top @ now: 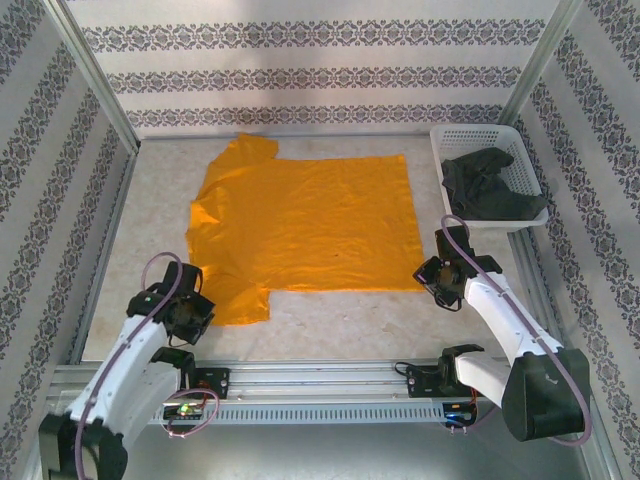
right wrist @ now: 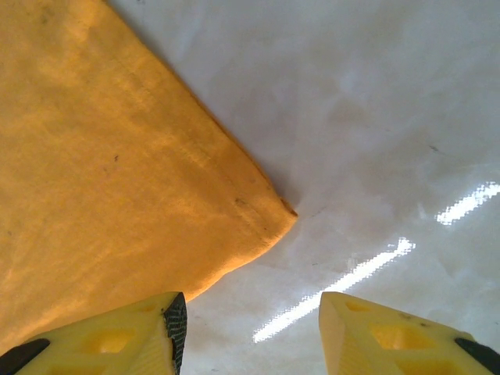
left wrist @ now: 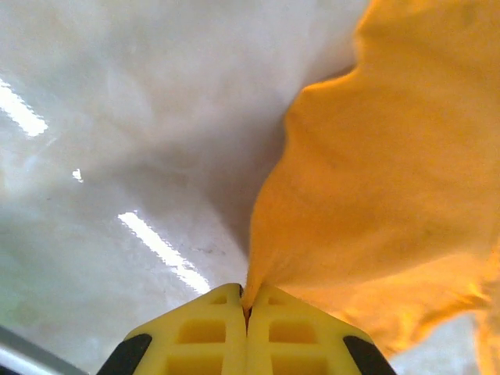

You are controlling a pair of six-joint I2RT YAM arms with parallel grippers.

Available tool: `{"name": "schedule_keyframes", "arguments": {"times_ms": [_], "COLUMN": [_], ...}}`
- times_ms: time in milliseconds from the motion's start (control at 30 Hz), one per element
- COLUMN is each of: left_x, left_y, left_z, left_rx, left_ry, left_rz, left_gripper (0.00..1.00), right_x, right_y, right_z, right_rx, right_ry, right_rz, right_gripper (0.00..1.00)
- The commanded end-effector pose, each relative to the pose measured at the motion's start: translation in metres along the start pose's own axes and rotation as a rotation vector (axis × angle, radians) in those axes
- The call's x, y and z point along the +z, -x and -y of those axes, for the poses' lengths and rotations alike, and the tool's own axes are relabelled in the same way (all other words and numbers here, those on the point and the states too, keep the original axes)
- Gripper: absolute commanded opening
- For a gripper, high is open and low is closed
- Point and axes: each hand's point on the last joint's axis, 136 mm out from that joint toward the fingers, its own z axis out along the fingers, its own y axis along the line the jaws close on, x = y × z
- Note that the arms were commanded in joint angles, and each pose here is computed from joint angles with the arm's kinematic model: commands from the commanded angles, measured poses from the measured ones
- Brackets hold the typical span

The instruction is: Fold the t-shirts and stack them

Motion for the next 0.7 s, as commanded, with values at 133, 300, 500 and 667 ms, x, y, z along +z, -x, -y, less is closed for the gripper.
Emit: {"name": "schedule_keyframes", "arguments": {"times_ms": [133, 300, 500, 667], "left_x": [-0.009, -0.011, -0.011, -0.009], "left_y": [-0.005, -0.001, -0.001, -0.001], "left_z": [-0.029, -0.024, -0.019, -0.018], "left_rx": [-0.094, -0.087, -0.087, -0.084], "left_ry": [0.052, 0.049, 0.035, 0.030], "left_rz": [0.021, 0.038, 0.035, 0.032], "left_gripper": [0.00, 0.00, 0.00, 0.00], "right_x": [0.018, 0.029, 0.036, 0.044], "right_y": [-0.010, -0.002, -0.009, -0.011], "right_z": [0.014, 0.008, 0.001, -0.001], "right_rx": [0.120, 0.092, 0.074, 0.079], "right_ry": [-0.061, -0.091, -0.108, -0.109], "right_rz": [-0.037, -0.035, -0.086, -0.106], "right_gripper": [0.47, 0.43, 0.41, 0.33]}}
